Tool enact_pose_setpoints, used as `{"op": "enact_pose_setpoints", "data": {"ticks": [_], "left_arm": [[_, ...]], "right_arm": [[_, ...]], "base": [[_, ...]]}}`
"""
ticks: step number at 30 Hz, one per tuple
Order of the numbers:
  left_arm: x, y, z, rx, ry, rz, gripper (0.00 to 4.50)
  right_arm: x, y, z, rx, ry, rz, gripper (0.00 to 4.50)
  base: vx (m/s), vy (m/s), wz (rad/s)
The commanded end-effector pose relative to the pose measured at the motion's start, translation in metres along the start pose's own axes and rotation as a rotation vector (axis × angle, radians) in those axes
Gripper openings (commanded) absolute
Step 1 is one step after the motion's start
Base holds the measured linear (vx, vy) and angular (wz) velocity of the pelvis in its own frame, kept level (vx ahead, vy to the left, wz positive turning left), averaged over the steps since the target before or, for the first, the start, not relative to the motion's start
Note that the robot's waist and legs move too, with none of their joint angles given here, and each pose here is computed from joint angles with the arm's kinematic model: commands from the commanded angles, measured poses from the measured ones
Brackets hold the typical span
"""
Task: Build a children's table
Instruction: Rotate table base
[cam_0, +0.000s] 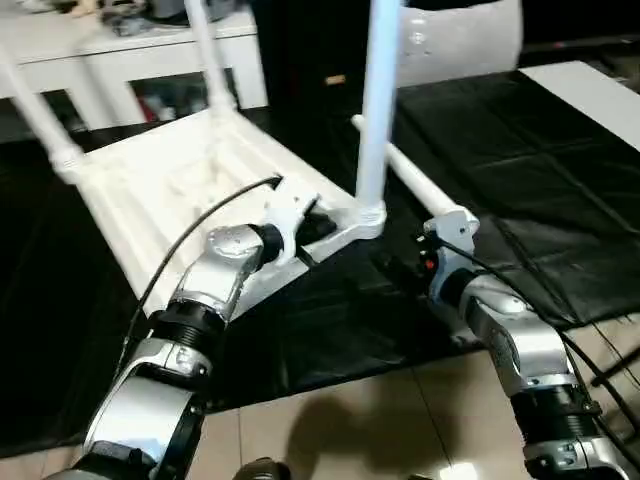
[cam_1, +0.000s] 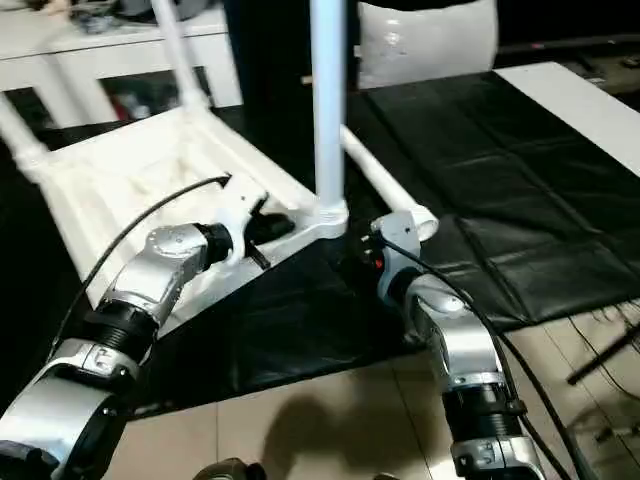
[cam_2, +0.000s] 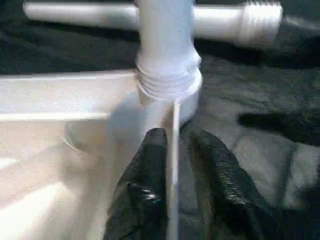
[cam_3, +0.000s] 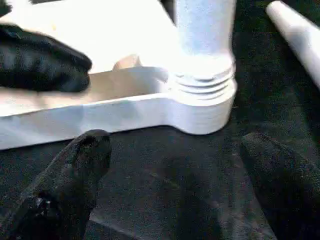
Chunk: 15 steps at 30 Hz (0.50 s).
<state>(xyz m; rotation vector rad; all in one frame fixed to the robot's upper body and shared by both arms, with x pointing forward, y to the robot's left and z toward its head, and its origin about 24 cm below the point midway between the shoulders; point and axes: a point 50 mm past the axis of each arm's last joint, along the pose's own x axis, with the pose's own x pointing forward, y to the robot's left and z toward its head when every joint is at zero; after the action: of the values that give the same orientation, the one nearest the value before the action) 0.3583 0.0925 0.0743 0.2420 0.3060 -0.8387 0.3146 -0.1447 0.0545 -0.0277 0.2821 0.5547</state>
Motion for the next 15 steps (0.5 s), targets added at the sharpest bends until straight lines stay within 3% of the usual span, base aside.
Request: {"op": "enact_pose_setpoints", "data": {"ticks": [1, 5, 9, 10, 11, 15], "left_arm": [[-0.001, -0.001, -0.003, 0.007, 0.014, -0.008, 1.32], [-0.006, 0.004, 0.004, 0.007, -0.039, 0.013, 1.49], [-0.034, 0.035, 0.009, 0.072, -0.014, 0.187, 1.60], [-0.034, 0.035, 0.009, 0.072, -0.014, 0.187, 1.60], [-0.051, 0.050, 0.005, 0.122, 0.055, 0.257, 1.60], [-0.091, 0.076, -0.006, 0.239, 0.264, 0.363, 1.60]], "right_arm": [[-0.001, -0.002, -0.001, 0.010, 0.025, 0.011, 4.50], [-0.004, -0.003, -0.001, 0.013, 0.038, 0.033, 4.50], [-0.005, -0.001, 0.005, -0.022, 0.011, 0.068, 4.50], [-0.005, -0.001, 0.005, -0.022, 0.011, 0.068, 4.50], [-0.002, 0.000, 0.006, -0.035, 0.012, 0.072, 4.50], [0.008, 0.001, 0.004, -0.047, 0.053, 0.062, 4.50]], "base": [[0.000, 0.000, 0.00], [0.000, 0.000, 0.00], [0.000, 0.000, 0.00], [0.000, 0.000, 0.00], [0.000, 0.000, 0.00], [0.000, 0.000, 0.00]]}}
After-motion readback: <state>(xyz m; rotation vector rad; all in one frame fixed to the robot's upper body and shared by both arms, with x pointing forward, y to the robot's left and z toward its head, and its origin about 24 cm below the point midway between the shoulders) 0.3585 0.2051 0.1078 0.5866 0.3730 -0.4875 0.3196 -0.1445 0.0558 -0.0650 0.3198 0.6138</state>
